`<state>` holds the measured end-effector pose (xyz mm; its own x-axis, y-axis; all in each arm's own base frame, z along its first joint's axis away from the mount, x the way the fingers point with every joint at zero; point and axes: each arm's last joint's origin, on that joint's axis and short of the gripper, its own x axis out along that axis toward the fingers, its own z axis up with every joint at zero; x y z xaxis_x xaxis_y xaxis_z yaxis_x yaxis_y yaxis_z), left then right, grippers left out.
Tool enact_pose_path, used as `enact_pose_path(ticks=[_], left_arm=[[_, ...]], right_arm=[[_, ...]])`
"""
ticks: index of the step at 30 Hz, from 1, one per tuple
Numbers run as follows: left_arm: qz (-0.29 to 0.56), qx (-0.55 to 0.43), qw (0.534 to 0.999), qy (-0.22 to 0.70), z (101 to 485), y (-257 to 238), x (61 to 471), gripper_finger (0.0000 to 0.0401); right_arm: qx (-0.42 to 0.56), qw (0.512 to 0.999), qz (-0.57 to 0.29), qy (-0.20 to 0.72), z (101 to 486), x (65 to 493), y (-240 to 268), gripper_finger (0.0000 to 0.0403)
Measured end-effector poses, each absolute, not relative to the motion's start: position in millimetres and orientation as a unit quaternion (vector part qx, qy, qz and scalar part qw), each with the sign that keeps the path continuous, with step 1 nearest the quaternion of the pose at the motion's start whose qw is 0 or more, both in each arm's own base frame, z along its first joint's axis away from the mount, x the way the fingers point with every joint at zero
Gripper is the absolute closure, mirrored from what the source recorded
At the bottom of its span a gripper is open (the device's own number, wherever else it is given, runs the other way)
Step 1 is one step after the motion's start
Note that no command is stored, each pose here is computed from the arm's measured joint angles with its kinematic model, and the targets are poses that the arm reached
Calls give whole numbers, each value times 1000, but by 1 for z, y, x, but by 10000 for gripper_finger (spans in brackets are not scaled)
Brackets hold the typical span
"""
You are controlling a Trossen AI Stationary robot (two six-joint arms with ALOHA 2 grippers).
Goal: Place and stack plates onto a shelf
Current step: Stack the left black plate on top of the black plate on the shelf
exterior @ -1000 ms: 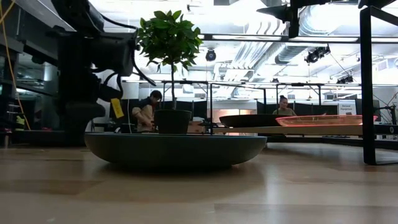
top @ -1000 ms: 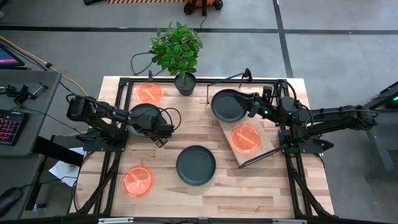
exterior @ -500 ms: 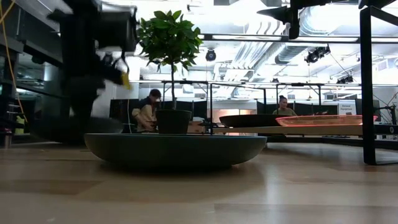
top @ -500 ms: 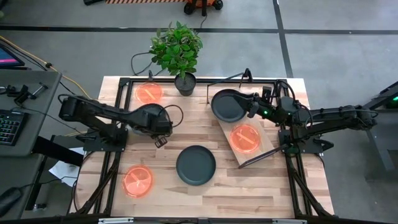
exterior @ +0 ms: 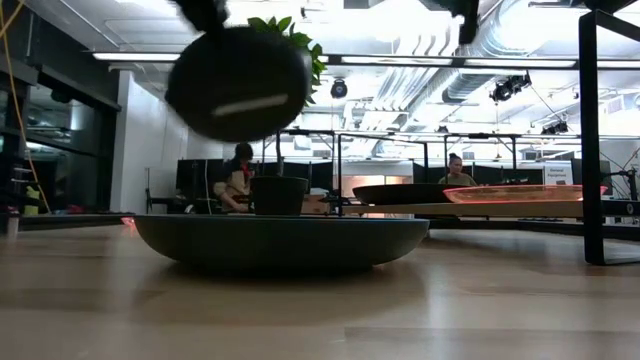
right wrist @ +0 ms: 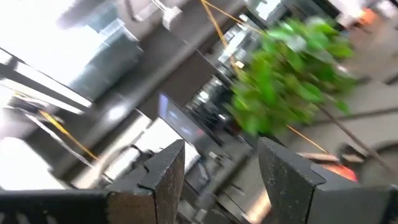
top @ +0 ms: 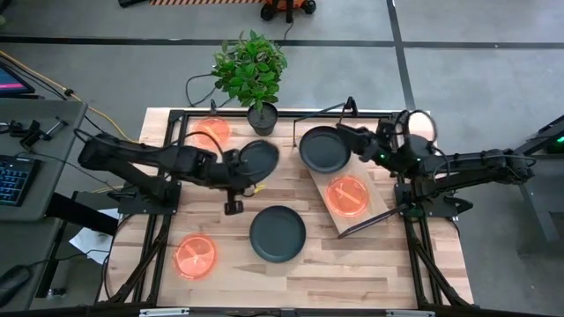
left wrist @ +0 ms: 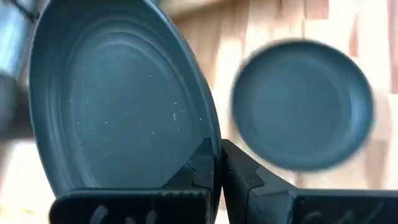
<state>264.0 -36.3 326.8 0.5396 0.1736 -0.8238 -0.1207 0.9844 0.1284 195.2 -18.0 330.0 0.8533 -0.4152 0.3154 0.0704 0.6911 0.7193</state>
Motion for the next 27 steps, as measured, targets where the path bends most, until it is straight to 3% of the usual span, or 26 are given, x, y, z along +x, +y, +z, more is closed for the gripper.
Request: enact_pose_path(ticks=[5,12,18,27], left_arm=[[52,116,890,438,339,-38,311,400],[40,246,867,432,298,-38,385,400],[55,263,857,440,247,-21,430,401],[73,281,839,461,199,10,459,400]], right_arm=[[348,886,-101,-288,344,185,-17,217],[341,881,-91,-315,354,170,-16,217],[340,884,-92,-307,354,167,-16,217],[340,896,-106,-265,345,174,-16,217]])
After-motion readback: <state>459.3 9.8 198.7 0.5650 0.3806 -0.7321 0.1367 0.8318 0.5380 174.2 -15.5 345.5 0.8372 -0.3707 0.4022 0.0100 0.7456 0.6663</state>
